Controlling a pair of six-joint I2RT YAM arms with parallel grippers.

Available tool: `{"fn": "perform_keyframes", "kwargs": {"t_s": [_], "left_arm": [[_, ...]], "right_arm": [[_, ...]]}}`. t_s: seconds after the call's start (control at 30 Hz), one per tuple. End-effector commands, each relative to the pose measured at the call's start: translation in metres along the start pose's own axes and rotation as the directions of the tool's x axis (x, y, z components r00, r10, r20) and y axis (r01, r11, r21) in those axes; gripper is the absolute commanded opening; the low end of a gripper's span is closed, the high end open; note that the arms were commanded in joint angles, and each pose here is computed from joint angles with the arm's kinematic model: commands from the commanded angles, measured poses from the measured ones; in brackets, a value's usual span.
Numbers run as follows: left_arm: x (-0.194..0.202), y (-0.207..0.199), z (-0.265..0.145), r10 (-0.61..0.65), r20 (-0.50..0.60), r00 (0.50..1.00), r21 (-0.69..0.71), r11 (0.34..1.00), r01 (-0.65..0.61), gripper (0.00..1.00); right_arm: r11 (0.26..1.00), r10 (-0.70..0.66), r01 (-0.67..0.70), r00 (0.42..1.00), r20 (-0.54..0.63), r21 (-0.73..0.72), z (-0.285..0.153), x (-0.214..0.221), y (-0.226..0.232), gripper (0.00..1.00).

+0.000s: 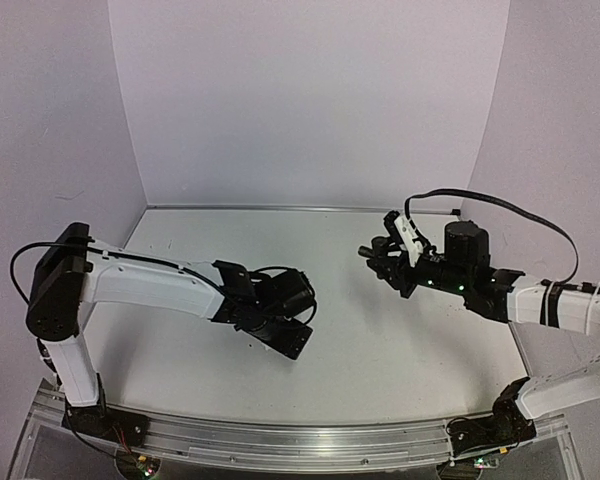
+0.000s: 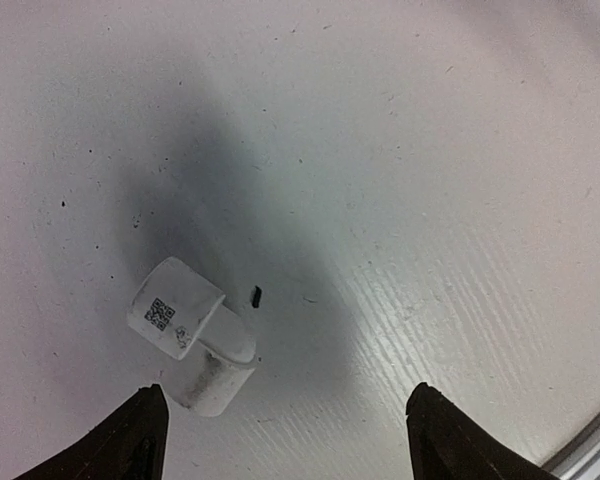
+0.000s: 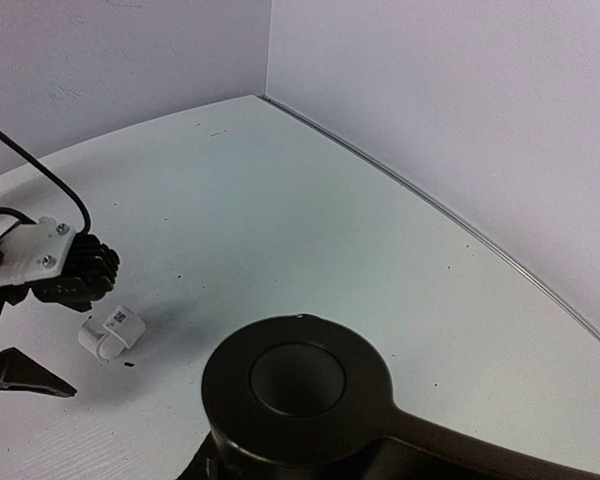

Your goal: Install the water faucets

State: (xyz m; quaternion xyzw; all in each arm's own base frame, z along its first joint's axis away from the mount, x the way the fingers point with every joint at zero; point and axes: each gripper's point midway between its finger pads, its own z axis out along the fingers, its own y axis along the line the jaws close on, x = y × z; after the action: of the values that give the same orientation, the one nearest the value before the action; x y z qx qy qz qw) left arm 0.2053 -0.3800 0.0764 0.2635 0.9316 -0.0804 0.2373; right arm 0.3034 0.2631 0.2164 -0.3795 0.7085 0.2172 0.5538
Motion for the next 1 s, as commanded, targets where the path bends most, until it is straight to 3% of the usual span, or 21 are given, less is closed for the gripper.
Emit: {"fn": "perform_keyframes", "kwargs": {"t_s": [0.0, 0.13, 0.23, 0.53, 0.83, 0.97], "left_arm": [[0.009, 0.027, 0.017, 0.140, -0.076, 0.987, -0.199, 0.968, -0.153, 0.84], [0.008, 0.038, 0.024, 0.146, -0.083, 0.986, -0.285, 0.944, -0.164, 0.83], [0.011, 0.044, 0.029, 0.150, -0.108, 0.983, -0.332, 0.926, -0.178, 0.75], [0.024, 0.037, 0.043, 0.146, -0.168, 0.975, -0.301, 0.934, -0.192, 0.66], [0.019, 0.032, 0.039, 0.154, -0.163, 0.975, -0.272, 0.942, -0.194, 0.27], [0.007, 0.018, 0.026, 0.144, -0.135, 0.980, -0.203, 0.964, -0.170, 0.15]], "right_arm": [[0.999, -0.050, 0.049, 0.986, 0.161, 0.009, -0.016, -0.046, 0.000, 0.00], [0.999, -0.054, 0.052, 0.983, 0.178, 0.014, -0.022, -0.049, 0.000, 0.00], [0.999, -0.054, 0.052, 0.981, 0.189, 0.015, -0.025, -0.052, 0.001, 0.00], [0.999, -0.046, 0.045, 0.976, 0.211, 0.006, -0.032, -0.054, 0.004, 0.00], [0.999, -0.049, 0.045, 0.974, 0.219, 0.019, -0.037, -0.054, 0.003, 0.00], [0.999, -0.046, 0.043, 0.975, 0.217, 0.018, -0.036, -0.052, 0.004, 0.00]]}}
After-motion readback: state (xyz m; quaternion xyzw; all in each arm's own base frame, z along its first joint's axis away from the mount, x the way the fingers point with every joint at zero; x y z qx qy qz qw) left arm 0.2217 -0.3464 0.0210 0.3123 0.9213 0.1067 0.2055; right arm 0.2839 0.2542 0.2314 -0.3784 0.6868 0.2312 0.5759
